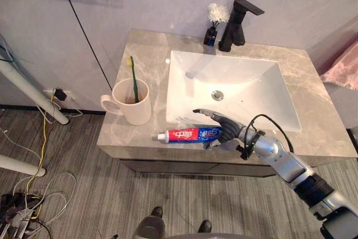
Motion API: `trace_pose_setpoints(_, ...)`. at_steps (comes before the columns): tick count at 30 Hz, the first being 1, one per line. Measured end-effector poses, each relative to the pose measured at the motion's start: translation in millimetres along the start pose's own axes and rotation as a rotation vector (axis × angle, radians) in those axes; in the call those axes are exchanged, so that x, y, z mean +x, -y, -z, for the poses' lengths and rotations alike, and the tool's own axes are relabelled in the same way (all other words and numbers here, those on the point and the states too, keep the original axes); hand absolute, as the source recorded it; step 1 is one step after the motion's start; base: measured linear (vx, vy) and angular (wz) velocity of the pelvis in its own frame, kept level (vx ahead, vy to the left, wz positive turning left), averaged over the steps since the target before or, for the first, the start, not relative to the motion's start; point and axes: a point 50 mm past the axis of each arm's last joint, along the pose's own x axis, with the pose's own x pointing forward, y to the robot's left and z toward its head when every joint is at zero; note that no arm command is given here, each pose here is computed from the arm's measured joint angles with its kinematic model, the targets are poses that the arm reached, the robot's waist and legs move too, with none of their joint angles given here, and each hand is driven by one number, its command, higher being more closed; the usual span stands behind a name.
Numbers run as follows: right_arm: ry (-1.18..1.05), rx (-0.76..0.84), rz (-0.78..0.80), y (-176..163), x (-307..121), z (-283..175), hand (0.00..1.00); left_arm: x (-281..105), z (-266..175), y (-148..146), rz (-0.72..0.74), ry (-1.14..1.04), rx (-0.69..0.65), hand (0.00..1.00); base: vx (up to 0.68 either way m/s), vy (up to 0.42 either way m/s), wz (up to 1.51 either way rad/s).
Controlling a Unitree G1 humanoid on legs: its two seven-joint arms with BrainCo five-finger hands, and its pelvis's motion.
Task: Organize washtable
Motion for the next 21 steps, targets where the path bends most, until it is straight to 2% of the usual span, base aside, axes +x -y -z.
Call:
trace_pose_setpoints(1, 0.003, -0.029, 0.003, 1.5, 1.1, -1.1, 1.0, 0.0, -0.2, -0.8, -0.006, 0.0, 0.004, 0.0, -0.04, 0.001, 0.0)
trace_pose_setpoints(5, -0.028, -0.193, -0.035, 5.7, -2.3, 2.1, 1.0, 0.1, -0.9, -1.5, -0.011, 0.002, 0.007, 0.0, -0.03, 0.003, 0.01)
trace_pose_setpoints(11, -0.019, -0.33, -0.021, 14.8, 0.2, -2.4, 1.0, 0.6, -3.5, -0.9, -0.009, 0.01, 0.013, 0.0, 0.0, 0.006, 0.02)
trace_pose_setpoints(21, -0.012, -0.346, -0.015, 19.9, 0.1, -5.3, 1.0, 1.0, -8.0, -1.1, -0.007, 0.027, 0.02, 0.0, 0.0, 0.007, -0.02)
